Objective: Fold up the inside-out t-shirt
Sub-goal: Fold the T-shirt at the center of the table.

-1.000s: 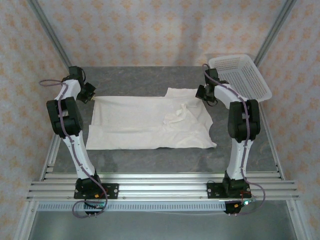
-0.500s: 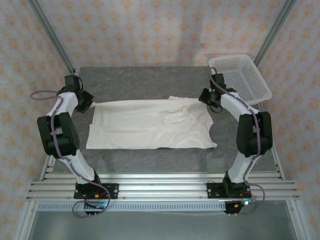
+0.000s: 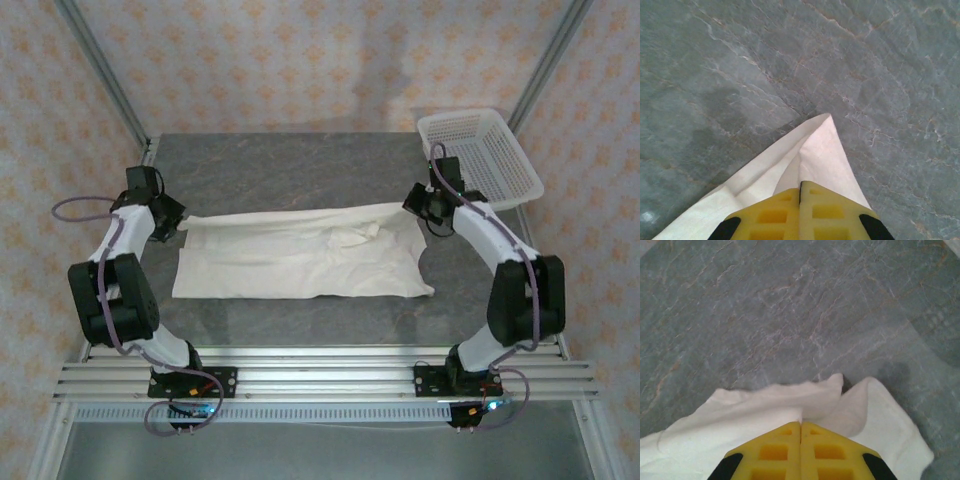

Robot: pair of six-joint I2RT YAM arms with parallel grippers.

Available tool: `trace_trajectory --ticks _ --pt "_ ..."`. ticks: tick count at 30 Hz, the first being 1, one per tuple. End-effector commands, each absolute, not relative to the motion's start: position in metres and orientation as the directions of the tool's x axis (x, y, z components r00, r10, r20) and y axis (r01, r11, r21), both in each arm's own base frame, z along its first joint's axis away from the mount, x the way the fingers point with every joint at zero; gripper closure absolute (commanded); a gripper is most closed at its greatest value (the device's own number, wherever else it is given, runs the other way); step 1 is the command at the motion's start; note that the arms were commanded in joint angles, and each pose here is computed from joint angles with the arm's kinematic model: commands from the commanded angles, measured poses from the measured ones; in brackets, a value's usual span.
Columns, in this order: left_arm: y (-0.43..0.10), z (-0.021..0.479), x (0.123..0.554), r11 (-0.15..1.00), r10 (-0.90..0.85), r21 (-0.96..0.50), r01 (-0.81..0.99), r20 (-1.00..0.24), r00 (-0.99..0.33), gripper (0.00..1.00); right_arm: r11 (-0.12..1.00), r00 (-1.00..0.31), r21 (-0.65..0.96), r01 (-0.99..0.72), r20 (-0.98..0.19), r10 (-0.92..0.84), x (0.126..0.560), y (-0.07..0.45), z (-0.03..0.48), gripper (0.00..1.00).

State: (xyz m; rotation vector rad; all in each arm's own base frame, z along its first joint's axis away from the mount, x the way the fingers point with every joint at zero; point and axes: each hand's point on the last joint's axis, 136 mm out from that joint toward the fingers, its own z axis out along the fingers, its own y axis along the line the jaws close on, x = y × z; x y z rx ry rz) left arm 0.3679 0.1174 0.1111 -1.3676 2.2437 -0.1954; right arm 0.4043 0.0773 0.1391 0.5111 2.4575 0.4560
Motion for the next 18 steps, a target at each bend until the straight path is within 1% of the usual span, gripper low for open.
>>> trace_trajectory --ticks 1,6,9,13,15,18 --pt "0.122 0.086 0.331 0.442 -0.877 -0.26 -0.859 -0.329 -0.351 1.0 0.853 -0.791 0.414 0.317 -0.381 0.479 0.372 0.078 0.099 1.0" --pt "0.111 0.057 0.295 0.4 -0.897 -0.259 -0.879 -0.308 -0.318 1.0 0.857 -0.829 0.353 0.375 -0.287 0.481 0.329 0.071 0.048 1.0" --pt "0.118 0.056 0.279 0.399 -0.882 -0.213 -0.892 -0.356 -0.309 1.0 0.859 -0.836 0.335 0.387 -0.267 0.48 0.314 0.068 0.038 1.0" --pt "0.119 0.054 0.277 0.416 -0.871 -0.194 -0.888 -0.366 -0.328 1.0 0.862 -0.842 0.334 0.381 -0.259 0.472 0.309 0.07 0.037 0.96" --pt "0.121 0.051 0.277 0.407 -0.873 -0.19 -0.893 -0.368 -0.32 0.92 0.864 -0.847 0.338 0.373 -0.255 0.466 0.31 0.072 0.039 0.92" --pt "0.121 0.057 0.279 0.41 -0.871 -0.212 -0.887 -0.381 -0.312 0.77 0.866 -0.844 0.328 0.377 -0.263 0.467 0.309 0.071 0.05 0.8"
